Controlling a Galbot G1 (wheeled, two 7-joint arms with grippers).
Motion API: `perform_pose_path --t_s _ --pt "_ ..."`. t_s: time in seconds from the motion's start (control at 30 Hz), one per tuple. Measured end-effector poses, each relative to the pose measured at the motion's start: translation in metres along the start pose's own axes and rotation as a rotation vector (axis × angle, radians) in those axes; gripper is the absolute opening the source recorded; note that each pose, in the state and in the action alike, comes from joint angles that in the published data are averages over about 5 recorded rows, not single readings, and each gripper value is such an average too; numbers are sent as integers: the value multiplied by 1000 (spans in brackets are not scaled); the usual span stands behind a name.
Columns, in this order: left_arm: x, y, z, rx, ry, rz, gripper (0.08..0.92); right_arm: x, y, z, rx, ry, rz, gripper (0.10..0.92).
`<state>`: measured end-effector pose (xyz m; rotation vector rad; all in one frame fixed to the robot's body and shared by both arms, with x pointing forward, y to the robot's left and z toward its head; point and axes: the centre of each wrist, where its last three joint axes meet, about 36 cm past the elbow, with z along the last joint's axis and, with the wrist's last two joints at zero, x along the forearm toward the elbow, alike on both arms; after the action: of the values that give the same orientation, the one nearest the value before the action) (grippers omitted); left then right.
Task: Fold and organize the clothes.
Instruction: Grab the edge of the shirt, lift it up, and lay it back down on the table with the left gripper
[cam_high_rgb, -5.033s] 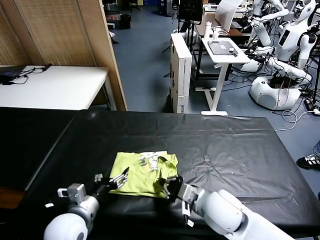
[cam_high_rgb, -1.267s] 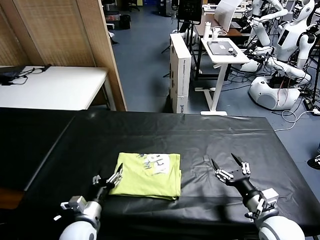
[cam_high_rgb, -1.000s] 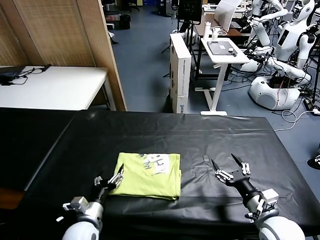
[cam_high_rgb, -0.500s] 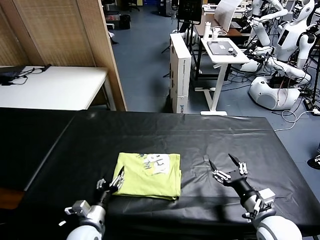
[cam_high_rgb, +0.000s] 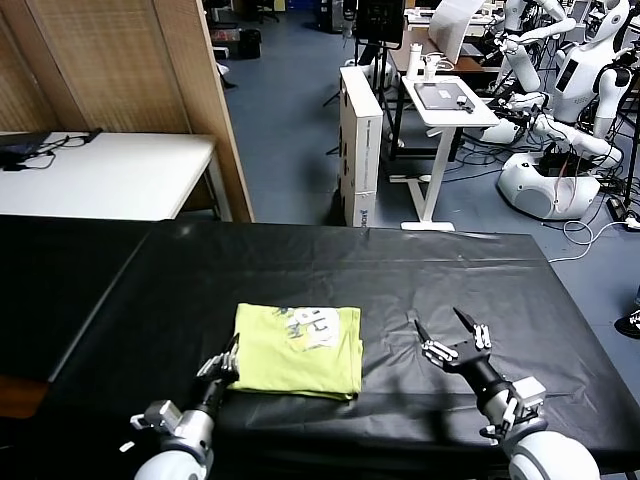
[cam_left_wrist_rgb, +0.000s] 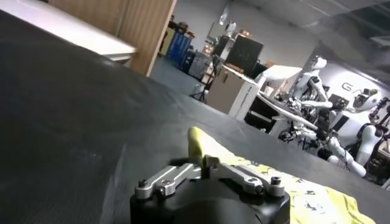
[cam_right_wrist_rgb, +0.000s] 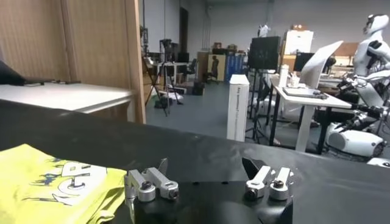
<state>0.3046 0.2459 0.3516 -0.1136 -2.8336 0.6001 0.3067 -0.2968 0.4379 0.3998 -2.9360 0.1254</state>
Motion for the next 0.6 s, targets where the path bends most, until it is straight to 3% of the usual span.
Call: perform_pose_path --t_s 0.37,0.6 --pt "14 33 -44 -101 -23 -33 159 -5 1 4 -6 4 0 907" --pt "29 71 -116 -196 -94 -56 159 -11 5 8 -16 7 -5 907"
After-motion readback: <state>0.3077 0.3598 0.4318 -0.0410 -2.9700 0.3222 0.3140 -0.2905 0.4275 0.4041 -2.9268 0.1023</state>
